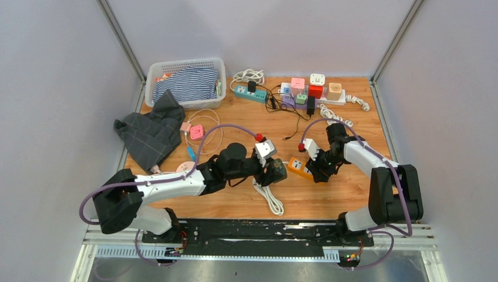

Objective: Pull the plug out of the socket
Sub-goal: Remove the plug from the socket, then place the plug at the center of the board.

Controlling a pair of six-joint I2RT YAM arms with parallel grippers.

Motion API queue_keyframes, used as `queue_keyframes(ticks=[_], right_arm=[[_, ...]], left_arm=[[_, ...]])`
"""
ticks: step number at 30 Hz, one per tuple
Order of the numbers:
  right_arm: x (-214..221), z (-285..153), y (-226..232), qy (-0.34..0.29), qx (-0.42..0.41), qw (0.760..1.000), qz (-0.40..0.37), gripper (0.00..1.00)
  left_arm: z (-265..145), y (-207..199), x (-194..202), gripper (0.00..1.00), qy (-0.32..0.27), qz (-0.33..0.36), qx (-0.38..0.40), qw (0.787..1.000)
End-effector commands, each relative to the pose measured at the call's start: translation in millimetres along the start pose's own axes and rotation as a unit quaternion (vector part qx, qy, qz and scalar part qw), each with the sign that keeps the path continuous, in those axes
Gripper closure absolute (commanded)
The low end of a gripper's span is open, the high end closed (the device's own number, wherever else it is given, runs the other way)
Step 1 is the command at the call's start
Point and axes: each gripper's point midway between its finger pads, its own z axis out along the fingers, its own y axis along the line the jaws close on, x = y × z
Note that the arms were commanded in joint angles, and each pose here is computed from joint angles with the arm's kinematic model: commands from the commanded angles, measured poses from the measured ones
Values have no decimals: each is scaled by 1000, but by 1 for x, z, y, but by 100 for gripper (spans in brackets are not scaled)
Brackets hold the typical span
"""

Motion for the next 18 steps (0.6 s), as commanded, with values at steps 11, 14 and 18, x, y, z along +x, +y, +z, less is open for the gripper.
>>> queue_keyframes(ticks=[11,14,18], right_arm=[[7,-9,-13,18,37,998,49,49],[3,-14,-14,5,44,998,46,34],[-2,-20,-16,-11,56,998,41,27]], left_arm=[[-41,85,-12,100,-54,-114,-119,985],[-54,106,-18,100,-71,-136,-146,977],[-79,136,-27,100,-101,-155,-195,963]])
